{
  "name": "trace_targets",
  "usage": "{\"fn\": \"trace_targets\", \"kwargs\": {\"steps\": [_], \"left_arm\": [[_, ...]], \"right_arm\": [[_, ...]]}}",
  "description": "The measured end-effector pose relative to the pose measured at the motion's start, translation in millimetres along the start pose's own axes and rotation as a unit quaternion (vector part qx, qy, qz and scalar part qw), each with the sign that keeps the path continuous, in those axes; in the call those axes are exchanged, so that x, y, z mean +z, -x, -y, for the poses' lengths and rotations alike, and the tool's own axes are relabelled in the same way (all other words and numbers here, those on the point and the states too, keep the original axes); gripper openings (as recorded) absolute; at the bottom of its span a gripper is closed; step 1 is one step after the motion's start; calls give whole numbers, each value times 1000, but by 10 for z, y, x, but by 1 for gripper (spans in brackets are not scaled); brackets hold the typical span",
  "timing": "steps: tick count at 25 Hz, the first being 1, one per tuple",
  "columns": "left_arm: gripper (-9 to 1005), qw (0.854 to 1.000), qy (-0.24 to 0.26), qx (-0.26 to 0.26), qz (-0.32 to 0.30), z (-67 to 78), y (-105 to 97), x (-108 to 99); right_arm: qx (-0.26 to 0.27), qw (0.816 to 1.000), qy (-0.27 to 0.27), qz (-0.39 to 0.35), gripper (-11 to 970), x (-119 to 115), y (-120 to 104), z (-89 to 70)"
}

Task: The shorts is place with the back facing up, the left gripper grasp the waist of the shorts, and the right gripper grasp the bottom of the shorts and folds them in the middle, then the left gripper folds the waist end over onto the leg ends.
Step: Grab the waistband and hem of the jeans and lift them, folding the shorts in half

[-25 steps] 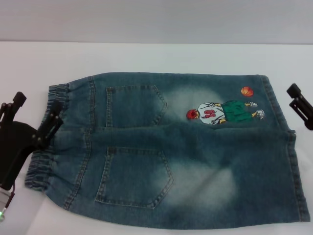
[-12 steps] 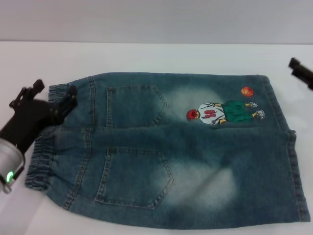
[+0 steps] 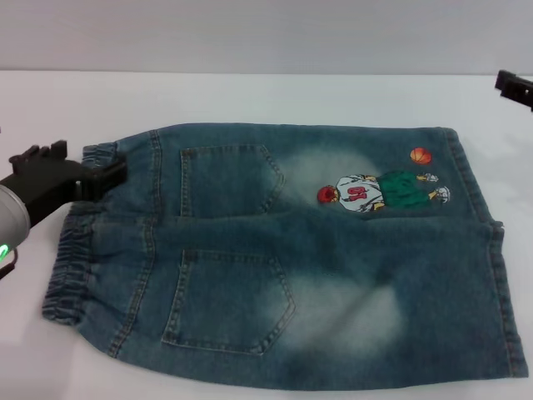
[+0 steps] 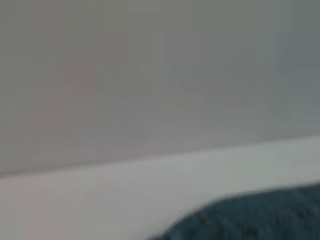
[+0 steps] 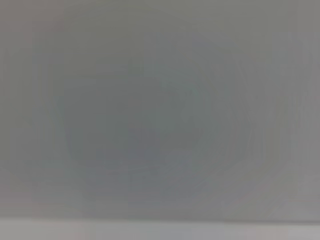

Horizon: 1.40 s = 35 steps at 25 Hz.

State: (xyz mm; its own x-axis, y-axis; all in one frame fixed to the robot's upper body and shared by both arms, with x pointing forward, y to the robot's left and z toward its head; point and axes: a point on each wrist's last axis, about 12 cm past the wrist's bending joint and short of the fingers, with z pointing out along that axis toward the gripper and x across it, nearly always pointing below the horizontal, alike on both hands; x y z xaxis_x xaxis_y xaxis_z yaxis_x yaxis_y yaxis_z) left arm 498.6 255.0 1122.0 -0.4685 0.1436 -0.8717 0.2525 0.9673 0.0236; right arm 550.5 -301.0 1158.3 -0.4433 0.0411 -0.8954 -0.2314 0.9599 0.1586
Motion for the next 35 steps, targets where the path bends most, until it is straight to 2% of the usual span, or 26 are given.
{"fn": "trace_targets", "kwargs": {"steps": [1, 2, 4, 8, 13, 15, 16, 20, 24, 35], "left_arm": [[835, 999, 2, -6, -34, -15, 43, -24], [834, 999, 2, -6, -34, -15, 43, -24], [833, 997, 4, -13, -76, -45, 88, -49], [832, 992, 1, -12, -123, -60, 107, -87], [830, 987, -9, -10, -163, -26, 74, -153], [829, 981, -7, -17, -191, -57, 13, -194], [828, 977, 2, -25, -213, -119, -36, -244], [827, 973, 21, -35, -227, -234, -58, -313], [825, 971, 33, -45, -233, -320, -71, -341], [821, 970, 26, -41, -238, -272, -70, -337]], "right_arm": [[-6, 1000, -5, -18, 767, -23, 52, -36], [-11, 999, -10, -29, 766, -44, 93, -57], [-28, 998, -14, -51, 766, -109, 169, -97], [-48, 996, -9, -76, 765, -287, 301, -147], [-45, 994, -17, -99, 765, -450, 277, -144], [-32, 992, -32, -114, 765, -497, 203, -79], [-28, 992, -35, -120, 765, -505, 176, -57], [-27, 990, -43, -130, 765, -496, 129, -9], [-46, 990, -34, -130, 765, -466, 152, -58], [-54, 989, -32, -134, 765, -373, 206, -96]]}}
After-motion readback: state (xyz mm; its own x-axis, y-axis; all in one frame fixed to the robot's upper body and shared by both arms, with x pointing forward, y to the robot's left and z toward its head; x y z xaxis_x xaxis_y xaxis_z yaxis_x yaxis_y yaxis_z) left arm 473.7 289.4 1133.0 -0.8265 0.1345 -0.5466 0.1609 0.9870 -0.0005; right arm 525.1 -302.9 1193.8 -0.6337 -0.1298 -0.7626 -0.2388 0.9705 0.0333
